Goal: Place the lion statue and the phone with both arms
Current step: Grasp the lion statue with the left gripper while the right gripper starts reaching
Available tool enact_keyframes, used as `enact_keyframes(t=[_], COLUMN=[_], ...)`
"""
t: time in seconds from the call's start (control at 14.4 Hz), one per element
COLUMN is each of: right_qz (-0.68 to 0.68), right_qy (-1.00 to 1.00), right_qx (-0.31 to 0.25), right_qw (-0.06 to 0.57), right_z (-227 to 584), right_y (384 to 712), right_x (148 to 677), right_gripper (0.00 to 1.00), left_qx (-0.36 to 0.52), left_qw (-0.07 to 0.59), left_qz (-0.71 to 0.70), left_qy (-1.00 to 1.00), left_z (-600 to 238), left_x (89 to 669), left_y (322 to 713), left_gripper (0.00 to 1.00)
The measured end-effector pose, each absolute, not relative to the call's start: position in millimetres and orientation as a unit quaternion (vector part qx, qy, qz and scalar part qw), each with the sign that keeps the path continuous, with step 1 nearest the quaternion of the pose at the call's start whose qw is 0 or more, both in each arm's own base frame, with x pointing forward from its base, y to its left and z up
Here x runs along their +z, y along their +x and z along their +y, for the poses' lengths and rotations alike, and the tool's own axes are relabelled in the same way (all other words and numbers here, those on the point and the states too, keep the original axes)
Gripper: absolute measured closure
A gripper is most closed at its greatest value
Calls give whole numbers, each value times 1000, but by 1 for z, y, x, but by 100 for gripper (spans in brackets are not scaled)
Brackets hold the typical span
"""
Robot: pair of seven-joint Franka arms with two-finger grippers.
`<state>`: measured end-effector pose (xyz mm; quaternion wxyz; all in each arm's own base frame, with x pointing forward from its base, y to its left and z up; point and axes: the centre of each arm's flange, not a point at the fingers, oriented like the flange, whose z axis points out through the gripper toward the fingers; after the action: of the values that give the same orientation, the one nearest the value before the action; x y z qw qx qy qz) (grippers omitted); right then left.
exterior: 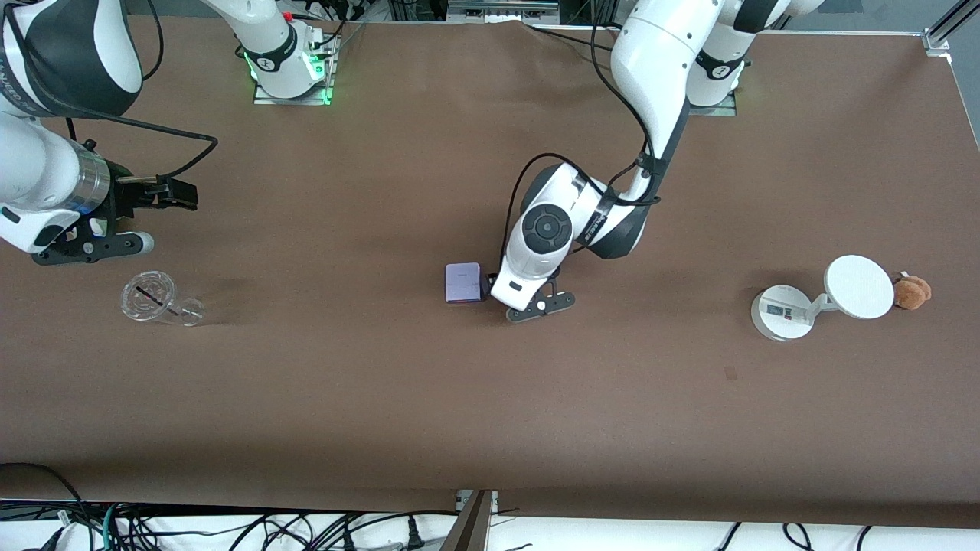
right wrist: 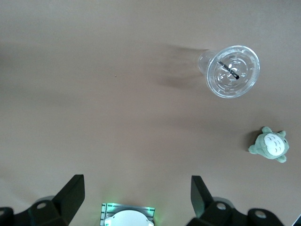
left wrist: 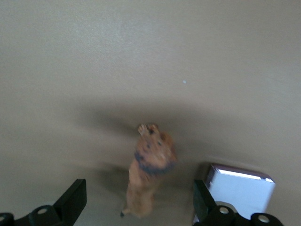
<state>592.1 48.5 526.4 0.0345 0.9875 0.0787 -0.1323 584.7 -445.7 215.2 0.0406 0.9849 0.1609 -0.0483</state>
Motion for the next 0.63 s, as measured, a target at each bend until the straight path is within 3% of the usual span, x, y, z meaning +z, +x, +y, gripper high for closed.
enact_keyframes(t=[0.49, 0.63], right_qz=[79, 69], right_qy=[988, 989], right_qx=[-130, -130], right_qw=[32, 20], right_z=[50, 54], right_y=[594, 599], right_x=[524, 515], right_gripper=[0, 0], left_qx=[-40, -39], left_qw=[42, 43], left_qz=[164, 164], left_qy=[985, 985], left_z=[-444, -444], left_x=[199, 198], left_y=[588, 589], left_gripper=[0, 14])
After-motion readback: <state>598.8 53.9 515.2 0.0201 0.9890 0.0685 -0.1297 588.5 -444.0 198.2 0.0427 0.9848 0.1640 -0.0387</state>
